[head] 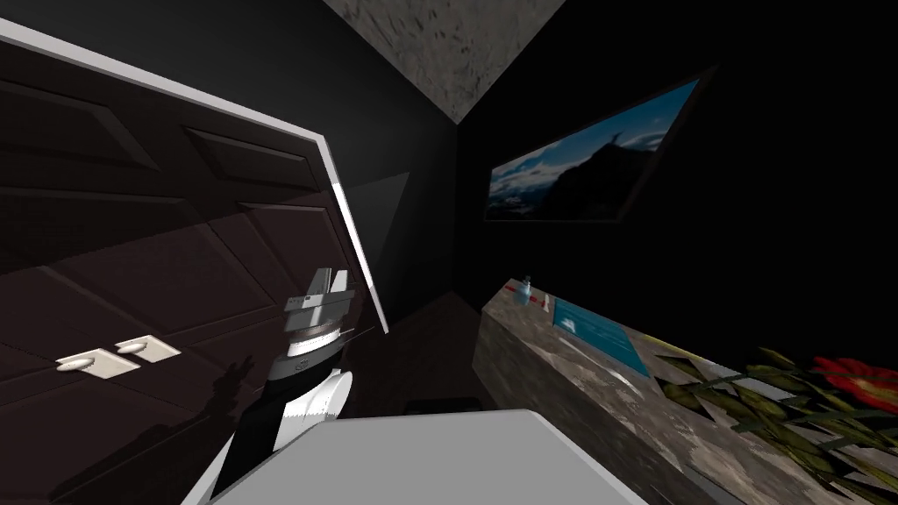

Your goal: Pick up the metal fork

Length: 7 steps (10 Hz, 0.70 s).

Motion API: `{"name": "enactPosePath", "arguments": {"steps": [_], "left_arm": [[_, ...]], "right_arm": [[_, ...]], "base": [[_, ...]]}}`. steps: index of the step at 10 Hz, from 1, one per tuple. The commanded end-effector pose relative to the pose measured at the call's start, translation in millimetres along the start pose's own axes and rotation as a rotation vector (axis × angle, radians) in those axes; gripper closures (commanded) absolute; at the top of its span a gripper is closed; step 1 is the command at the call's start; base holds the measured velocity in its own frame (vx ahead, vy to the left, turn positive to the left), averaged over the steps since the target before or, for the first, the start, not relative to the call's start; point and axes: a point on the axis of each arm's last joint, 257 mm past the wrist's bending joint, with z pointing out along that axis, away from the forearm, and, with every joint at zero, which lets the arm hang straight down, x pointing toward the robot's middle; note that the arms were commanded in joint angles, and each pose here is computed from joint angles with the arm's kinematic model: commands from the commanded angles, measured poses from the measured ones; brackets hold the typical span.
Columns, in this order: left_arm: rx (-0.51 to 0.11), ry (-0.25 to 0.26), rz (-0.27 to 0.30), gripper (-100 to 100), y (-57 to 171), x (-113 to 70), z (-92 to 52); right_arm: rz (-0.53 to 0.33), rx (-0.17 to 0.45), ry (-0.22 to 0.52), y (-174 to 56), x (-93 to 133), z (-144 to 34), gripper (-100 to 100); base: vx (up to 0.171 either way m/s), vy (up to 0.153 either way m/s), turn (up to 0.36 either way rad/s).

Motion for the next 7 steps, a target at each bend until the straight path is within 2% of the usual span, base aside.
{"name": "enactPosePath", "arguments": {"steps": [1,3,4,5,6,7], "left_arm": [[0.000,0.000,0.000,0,0,0.0,0.0],[0.000,0.000,0.000,0,0,0.0,0.0],[0.000,0.000,0.000,0,0,0.0,0.0],[0.000,0.000,0.000,0,0,0.0,0.0],[0.000,0.000,0.000,0,0,0.0,0.0],[0.000,0.000,0.000,0,0,0.0,0.0]], "right_arm": [[-0.051,0.012,0.093,-15,28,-14.0,-100],[-0.105,0.021,0.199,-29,58,-30.7,-100],[-0.105,0.021,0.199,-29,58,-30.7,-100],[-0.150,0.028,0.296,-43,85,-47.7,-100],[-0.150,0.028,0.296,-43,85,-47.7,-100],[-0.169,0.032,0.339,-49,97,-56.1,-100]], "base": [[0.205,0.005,0.179],[0.196,-0.010,0.205],[0.126,-0.015,0.052],[0.139,-0.033,0.259],[0.139,-0.033,0.155],[0.137,-0.028,0.097]]}}
